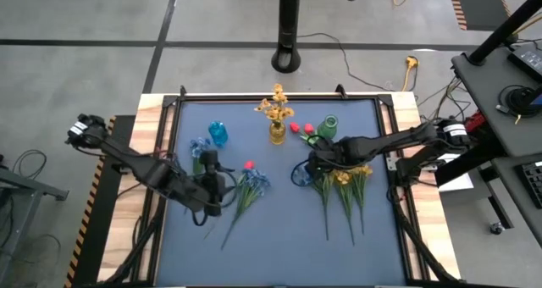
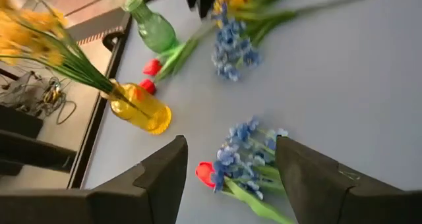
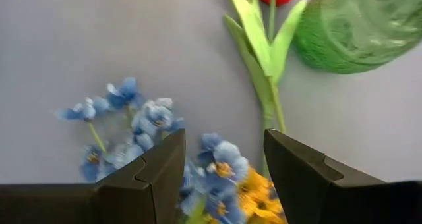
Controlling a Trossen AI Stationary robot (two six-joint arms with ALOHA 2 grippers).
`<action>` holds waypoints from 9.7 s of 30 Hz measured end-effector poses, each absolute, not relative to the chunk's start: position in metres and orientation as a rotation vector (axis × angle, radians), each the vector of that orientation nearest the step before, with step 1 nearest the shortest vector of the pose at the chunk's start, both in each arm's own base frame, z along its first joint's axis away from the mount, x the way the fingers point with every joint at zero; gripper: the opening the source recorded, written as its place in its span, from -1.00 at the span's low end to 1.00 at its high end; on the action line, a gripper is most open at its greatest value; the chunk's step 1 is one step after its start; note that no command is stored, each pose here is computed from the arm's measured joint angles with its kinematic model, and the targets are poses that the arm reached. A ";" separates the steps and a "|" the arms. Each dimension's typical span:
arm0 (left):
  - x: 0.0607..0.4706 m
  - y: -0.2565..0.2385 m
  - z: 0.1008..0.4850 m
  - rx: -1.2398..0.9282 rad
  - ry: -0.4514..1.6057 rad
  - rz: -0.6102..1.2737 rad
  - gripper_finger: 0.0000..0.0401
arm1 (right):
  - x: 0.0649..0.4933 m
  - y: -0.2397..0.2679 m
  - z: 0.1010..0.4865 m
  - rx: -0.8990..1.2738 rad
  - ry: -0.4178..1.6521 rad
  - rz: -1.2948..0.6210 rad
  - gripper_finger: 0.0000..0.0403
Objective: Sort flowers into vase by color
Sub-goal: Put the top left red tulip into the blue vase
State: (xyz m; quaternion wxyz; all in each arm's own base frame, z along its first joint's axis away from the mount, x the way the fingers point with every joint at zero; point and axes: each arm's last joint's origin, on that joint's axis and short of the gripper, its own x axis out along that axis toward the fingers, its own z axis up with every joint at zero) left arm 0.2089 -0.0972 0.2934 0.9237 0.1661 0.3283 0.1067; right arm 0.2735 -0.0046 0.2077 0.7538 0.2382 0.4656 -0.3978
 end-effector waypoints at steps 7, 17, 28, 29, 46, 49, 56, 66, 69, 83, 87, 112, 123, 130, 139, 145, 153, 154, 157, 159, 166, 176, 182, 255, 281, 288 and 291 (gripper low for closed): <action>0.201 -0.093 0.303 0.269 0.626 0.233 0.04 | 0.276 -0.019 0.201 0.540 1.004 -0.922 -0.01; 0.202 -0.091 0.300 0.317 0.633 0.308 0.04 | 0.287 -0.028 0.170 0.500 1.089 -0.984 0.18; 0.202 -0.089 0.299 0.351 0.626 0.367 0.04 | 0.290 -0.039 0.153 0.440 1.117 -1.052 0.38; 0.202 -0.089 0.299 0.354 0.623 0.374 0.04 | 0.290 -0.040 0.152 0.443 1.114 -1.054 0.37; 0.201 -0.089 0.299 0.361 0.626 0.381 0.04 | 0.296 -0.042 0.141 0.436 1.113 -1.051 0.22; 0.201 -0.089 0.299 0.361 0.626 0.381 0.04 | 0.297 -0.043 0.138 0.430 1.115 -1.055 0.22; 0.201 -0.089 0.299 0.361 0.626 0.381 0.04 | 0.297 -0.047 0.136 0.412 1.116 -1.073 0.11; 0.201 -0.089 0.299 0.361 0.626 0.381 0.04 | 0.295 -0.047 0.134 0.405 1.129 -1.064 -0.30; 0.201 -0.089 0.299 0.361 0.626 0.381 0.04 | 0.294 -0.047 0.132 0.402 1.137 -1.066 -0.43; 0.201 -0.089 0.299 0.362 0.626 0.381 0.04 | 0.293 -0.045 0.135 0.403 1.163 -1.012 -0.94; 0.201 -0.089 0.299 0.362 0.626 0.381 0.04 | 0.292 -0.042 0.146 0.422 1.134 -0.985 -0.94; 0.201 -0.089 0.299 0.361 0.625 0.381 0.04 | 0.261 0.005 0.220 0.072 1.101 -0.586 -0.94; 0.201 -0.089 0.299 0.360 0.625 0.381 0.04 | 0.279 0.015 0.197 -0.007 1.189 -0.367 -0.92; 0.201 -0.089 0.299 0.360 0.625 0.380 0.04 | 0.292 0.016 0.171 -0.008 1.234 -0.368 -0.68; 0.201 -0.089 0.299 0.360 0.625 0.380 0.04 | 0.303 0.017 0.169 -0.049 1.156 -0.328 -0.26; 0.201 -0.089 0.299 0.359 0.625 0.380 0.04 | 0.311 0.015 0.170 -0.120 1.096 -0.328 -0.13; 0.201 -0.089 0.299 0.360 0.625 0.381 0.04 | 0.314 0.008 0.154 -0.122 1.154 -0.349 -0.21; 0.201 -0.089 0.299 0.360 0.625 0.381 0.04 | 0.314 0.008 0.154 -0.122 1.155 -0.349 -0.26; 0.201 -0.089 0.299 0.360 0.625 0.380 0.04 | 0.314 0.008 0.155 -0.120 1.151 -0.349 -0.47; 0.201 -0.089 0.299 0.360 0.625 0.380 0.04 | 0.313 0.008 0.157 -0.110 1.142 -0.354 -0.64; 0.201 -0.089 0.299 0.360 0.625 0.380 0.04 | 0.311 0.008 0.166 -0.097 1.113 -0.358 -0.91; 0.201 -0.089 0.299 0.363 0.629 0.380 0.04 | 0.298 0.015 0.210 -0.062 0.896 -0.325 -0.91; 0.201 -0.089 0.299 0.362 0.628 0.380 0.04 | 0.275 0.028 0.234 -0.047 0.561 -0.259 -0.91; 0.283 -0.119 0.293 0.208 0.089 0.217 -0.98 | 0.356 0.092 0.297 -0.239 -0.288 0.032 -0.47; 0.180 0.012 0.291 0.178 0.096 0.637 -1.00 | 0.298 0.075 0.323 -0.102 0.144 -0.132 0.04; 0.158 0.060 0.280 0.126 0.111 0.762 -1.00 | 0.299 0.075 0.319 -0.107 0.159 -0.132 0.04; 0.153 0.074 0.275 0.115 0.136 0.825 -1.00 | 0.299 0.075 0.318 -0.108 0.165 -0.132 0.04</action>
